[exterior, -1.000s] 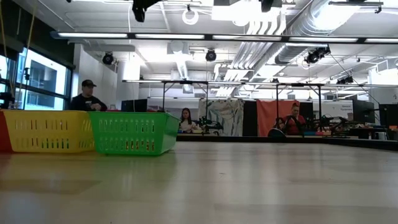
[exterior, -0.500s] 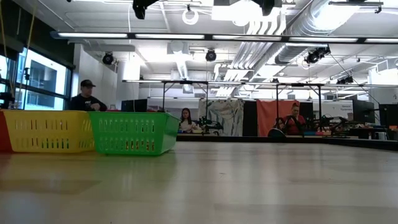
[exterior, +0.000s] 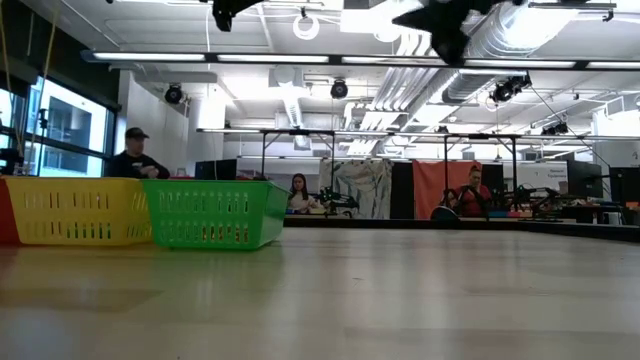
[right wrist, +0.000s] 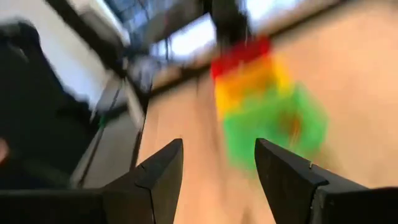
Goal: Sort Halloween decoration
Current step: Put the white skull toy into the red bin
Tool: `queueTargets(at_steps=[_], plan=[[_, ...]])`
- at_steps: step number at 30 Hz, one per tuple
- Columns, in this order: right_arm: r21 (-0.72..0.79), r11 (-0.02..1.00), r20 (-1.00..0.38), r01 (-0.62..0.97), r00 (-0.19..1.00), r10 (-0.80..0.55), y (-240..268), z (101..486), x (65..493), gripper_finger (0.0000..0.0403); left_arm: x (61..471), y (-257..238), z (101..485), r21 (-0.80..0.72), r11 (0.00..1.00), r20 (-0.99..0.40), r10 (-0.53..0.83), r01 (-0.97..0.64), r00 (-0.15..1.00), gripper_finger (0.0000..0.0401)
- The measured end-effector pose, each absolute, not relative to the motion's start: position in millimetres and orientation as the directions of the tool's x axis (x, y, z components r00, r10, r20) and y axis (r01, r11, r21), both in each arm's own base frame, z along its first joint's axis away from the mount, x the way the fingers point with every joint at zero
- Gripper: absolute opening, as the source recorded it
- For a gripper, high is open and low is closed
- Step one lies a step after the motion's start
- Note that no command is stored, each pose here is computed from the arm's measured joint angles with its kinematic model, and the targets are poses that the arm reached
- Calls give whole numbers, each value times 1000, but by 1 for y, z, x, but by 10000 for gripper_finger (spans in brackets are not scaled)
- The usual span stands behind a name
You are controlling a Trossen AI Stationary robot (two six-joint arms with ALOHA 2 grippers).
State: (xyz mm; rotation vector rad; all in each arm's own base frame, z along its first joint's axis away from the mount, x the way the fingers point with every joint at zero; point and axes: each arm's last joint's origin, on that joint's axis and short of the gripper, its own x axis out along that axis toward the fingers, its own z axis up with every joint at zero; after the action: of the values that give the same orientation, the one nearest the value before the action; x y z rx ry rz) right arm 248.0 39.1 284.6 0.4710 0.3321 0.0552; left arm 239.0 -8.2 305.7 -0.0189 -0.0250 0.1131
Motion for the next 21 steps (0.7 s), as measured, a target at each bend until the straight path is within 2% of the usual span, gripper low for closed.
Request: queueTargets(at_steps=[5, 12, 17, 21], plan=[[612, 781, -509, 122, 817, 271, 76, 264, 230, 195, 239, -8, 305, -80, 990, 18, 114, -112, 993, 159], [722, 591, -651, 359, 643, 404, 123, 250, 199, 195, 239, -8, 301, -123, 986, -22, 114, -116, 993, 159], [665, 452, -739, 594, 438, 512, 149, 233, 183, 195, 239, -8, 298, -117, 986, -60, 114, -120, 992, 159], [562, 429, -772, 707, 263, 578, 172, 218, 181, 195, 239, -8, 297, -117, 986, -62, 114, -121, 992, 159]])
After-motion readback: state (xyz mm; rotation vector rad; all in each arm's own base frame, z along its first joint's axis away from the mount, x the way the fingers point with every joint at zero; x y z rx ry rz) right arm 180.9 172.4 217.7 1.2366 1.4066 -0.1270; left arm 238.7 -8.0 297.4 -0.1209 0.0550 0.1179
